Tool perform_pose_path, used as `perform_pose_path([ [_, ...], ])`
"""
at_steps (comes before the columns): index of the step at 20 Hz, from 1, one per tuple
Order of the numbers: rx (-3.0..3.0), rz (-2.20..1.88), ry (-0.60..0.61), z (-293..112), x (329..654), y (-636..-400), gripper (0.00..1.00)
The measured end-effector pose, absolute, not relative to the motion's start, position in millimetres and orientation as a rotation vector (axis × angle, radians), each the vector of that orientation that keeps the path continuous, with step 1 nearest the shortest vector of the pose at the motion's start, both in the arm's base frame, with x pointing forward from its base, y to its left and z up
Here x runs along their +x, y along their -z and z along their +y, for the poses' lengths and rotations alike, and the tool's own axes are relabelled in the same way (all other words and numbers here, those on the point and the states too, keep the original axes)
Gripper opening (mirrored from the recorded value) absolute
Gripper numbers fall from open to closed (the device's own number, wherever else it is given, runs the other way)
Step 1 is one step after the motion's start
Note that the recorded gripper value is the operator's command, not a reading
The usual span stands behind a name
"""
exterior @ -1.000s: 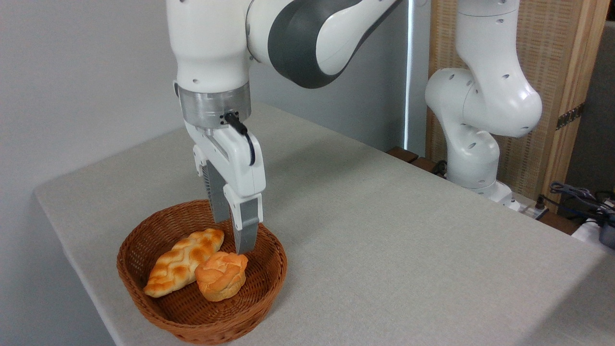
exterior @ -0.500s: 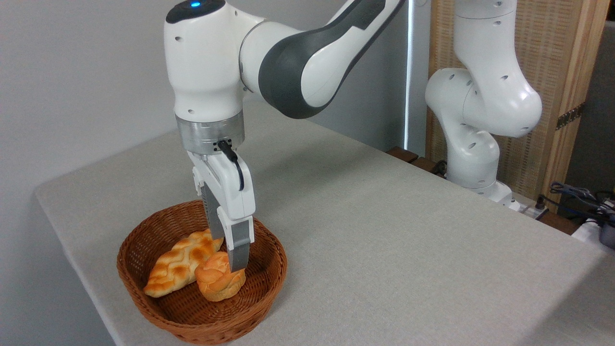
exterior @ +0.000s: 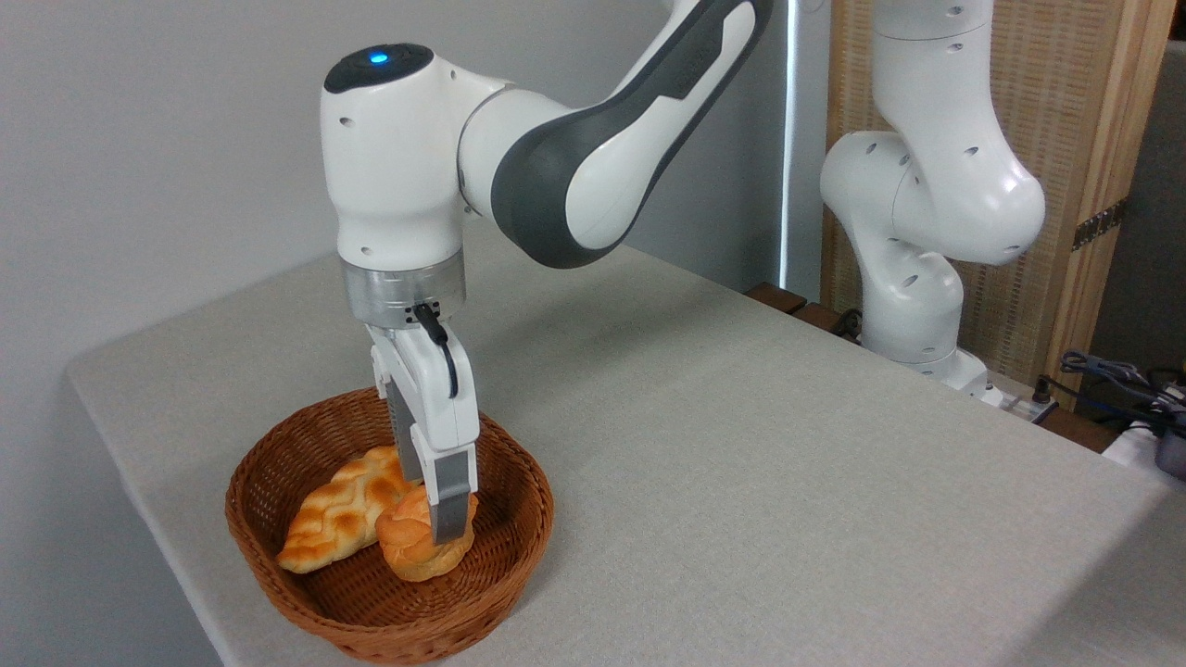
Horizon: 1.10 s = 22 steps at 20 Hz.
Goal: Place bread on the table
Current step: 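Close the gripper on the round golden bun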
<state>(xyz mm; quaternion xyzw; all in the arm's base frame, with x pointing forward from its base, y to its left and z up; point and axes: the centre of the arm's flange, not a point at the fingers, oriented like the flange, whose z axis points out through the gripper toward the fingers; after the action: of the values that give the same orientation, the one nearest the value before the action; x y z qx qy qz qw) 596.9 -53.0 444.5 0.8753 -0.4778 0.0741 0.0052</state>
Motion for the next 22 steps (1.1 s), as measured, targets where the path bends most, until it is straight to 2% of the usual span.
perform_pose_path([
  [6, 2.735, -1.500, -0.215, -53, 597, -437, 1.00],
  [10, 2.731, -1.497, -0.194, -53, 596, -429, 0.77],
  [13, 2.726, -1.495, -0.175, -53, 597, -420, 0.65],
  [22, 2.722, -1.492, -0.156, -54, 599, -411, 0.58],
])
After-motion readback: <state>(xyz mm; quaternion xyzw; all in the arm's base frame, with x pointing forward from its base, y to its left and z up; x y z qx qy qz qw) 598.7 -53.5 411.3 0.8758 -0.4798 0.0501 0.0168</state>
